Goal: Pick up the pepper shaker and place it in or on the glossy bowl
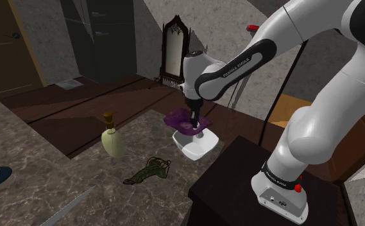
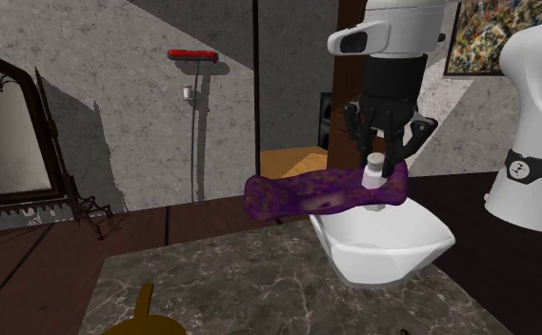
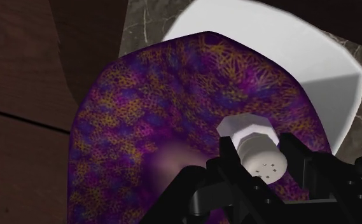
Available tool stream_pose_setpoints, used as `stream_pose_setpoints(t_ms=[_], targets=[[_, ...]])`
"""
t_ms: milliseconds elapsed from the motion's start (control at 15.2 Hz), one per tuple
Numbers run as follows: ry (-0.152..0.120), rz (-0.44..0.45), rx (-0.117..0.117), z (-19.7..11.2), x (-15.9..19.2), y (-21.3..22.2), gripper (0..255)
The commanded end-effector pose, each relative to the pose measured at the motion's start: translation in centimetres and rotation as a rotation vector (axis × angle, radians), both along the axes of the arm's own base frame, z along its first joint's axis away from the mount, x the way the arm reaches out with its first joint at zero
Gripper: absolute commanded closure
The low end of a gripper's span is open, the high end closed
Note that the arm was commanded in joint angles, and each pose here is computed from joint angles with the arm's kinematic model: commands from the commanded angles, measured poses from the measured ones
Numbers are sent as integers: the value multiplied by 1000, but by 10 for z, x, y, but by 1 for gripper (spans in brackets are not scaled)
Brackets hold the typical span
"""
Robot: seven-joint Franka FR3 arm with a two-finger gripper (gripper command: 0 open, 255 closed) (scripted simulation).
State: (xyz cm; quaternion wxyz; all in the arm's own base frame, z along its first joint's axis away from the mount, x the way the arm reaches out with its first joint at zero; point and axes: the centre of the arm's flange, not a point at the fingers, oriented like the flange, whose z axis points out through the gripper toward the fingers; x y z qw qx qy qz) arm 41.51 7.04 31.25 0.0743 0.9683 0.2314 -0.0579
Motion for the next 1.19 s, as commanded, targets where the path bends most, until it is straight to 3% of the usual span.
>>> stream_pose_setpoints(t_ms=[0, 330, 396, 726, 990, 1122], targets=[[0, -1, 0, -3, 0, -1, 255], [0, -1, 0, -3, 0, -1, 255], [0, -1, 0, -3, 0, -1, 0], [0, -1, 0, -3, 0, -1, 0], [0, -1, 0, 46, 4, 7, 0], [0, -1, 0, 46, 4, 7, 0]])
